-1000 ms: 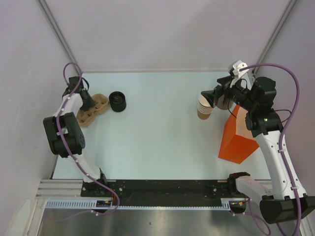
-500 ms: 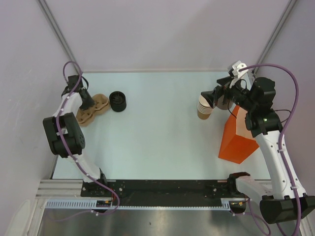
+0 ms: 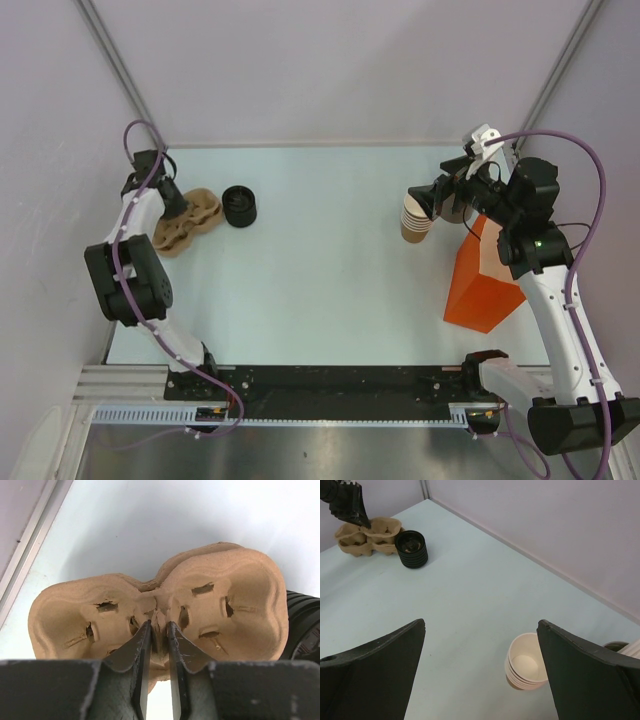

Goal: Pack the takeout coffee

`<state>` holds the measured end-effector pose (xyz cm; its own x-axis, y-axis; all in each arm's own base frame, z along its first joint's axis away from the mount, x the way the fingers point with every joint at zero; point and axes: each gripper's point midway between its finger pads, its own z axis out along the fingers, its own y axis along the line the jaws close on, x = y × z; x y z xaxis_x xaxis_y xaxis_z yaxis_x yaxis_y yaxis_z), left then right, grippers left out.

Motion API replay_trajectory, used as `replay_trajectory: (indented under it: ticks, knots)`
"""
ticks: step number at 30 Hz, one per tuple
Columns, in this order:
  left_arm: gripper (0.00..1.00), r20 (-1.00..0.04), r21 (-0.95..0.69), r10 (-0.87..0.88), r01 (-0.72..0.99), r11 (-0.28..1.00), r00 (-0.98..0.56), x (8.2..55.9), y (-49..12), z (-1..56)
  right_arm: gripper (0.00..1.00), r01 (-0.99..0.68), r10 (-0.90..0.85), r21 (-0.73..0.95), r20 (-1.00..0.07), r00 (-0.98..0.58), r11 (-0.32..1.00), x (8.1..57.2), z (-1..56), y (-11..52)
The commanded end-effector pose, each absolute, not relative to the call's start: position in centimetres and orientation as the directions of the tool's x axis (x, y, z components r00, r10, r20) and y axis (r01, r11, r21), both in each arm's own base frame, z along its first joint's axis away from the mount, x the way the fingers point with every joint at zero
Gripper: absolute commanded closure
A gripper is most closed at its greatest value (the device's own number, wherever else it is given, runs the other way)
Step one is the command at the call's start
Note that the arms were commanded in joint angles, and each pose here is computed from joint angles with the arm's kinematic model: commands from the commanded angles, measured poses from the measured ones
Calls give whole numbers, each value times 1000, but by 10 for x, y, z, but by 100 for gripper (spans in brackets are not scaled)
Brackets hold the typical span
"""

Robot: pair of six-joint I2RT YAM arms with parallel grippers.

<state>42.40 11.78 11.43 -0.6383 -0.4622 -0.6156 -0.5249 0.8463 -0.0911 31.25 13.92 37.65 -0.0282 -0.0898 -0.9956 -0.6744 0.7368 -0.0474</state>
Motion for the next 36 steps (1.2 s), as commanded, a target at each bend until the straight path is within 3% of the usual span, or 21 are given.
replay_trajectory:
  ticks: [1, 17, 29, 36]
  knots:
    - [77, -737, -146, -423, -487, 861, -527, 439, 123, 184, 0, -672, -89, -81, -996, 22, 736, 312, 388, 140]
    - [74, -865, -188, -315, -329, 925, -390, 433, 92, 292, 0, -665, -88, -86, -996, 31, 742, 312, 389, 139]
    - [75, -908, 23, 72, 123, 992, -412, 442, -96, 303, 0, -642, -82, -95, -995, 50, 761, 312, 394, 135]
    - [75, -841, -50, 47, 164, 985, -539, 476, -165, 265, 0, -627, -80, -99, -995, 58, 773, 312, 397, 131]
